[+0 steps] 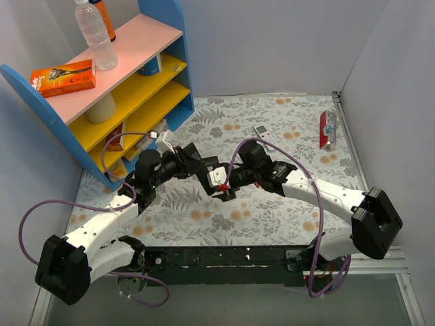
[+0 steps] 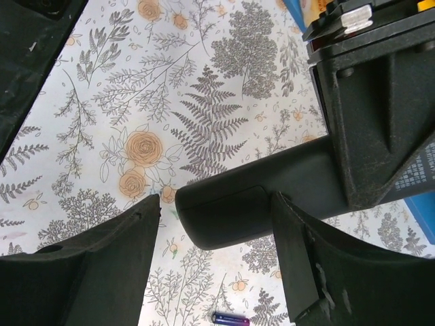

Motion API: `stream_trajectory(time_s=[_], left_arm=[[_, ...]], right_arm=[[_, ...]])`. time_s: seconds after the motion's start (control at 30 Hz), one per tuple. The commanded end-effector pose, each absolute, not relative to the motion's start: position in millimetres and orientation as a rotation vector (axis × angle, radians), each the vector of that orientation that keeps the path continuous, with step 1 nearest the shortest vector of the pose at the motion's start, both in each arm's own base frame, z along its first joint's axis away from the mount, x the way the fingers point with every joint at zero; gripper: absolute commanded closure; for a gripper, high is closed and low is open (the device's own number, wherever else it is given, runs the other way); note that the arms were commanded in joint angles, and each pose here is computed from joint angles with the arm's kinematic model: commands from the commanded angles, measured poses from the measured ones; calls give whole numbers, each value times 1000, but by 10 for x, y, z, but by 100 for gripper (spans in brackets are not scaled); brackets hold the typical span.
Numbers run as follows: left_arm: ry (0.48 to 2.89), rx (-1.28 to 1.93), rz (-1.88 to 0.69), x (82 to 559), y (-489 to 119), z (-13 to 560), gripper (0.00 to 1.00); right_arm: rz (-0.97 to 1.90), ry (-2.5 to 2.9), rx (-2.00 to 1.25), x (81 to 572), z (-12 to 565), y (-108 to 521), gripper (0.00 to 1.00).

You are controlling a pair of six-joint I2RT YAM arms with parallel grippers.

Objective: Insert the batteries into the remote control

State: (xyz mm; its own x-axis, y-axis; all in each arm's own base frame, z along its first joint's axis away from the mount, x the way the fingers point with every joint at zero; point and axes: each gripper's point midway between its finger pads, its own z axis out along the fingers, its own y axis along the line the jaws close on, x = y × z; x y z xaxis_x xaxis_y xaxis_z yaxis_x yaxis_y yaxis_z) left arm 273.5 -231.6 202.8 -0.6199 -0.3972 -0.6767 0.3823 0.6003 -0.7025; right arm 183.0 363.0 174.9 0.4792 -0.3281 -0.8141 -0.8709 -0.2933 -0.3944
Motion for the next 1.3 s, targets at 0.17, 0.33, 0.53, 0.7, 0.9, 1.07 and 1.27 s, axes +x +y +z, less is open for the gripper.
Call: stream_trajectory(time_s=[0.17,0.33,0.53,0.7,0.9,1.07,1.27], left_arm=[[1858,16,-1153,2788,-2394,2429,100],[1865,16,-1146,2790,-2388,2426,100],[1878,11,-1132,2799,-2377,2389,100],[1881,14,-1138,2801,-2389,2391,100],[1872,22,-1141,2786,-2386,2422,100],[1863,19,-1141,2789,-2379,2445,100],[1858,26,-1153,2770,-2390,2469,100]], right_arm=[[718,916,-1757,1836,2093,3627,27],[716,922,-1759,1839,2077,3629,27],[707,933,-1758,1851,2054,3618,27],[690,917,-1747,1885,2082,3639,27],[717,958,-1786,1882,1938,3650,27],[732,976,-1809,1859,1853,3645,27],[736,1012,-1841,1861,1736,3628,28]])
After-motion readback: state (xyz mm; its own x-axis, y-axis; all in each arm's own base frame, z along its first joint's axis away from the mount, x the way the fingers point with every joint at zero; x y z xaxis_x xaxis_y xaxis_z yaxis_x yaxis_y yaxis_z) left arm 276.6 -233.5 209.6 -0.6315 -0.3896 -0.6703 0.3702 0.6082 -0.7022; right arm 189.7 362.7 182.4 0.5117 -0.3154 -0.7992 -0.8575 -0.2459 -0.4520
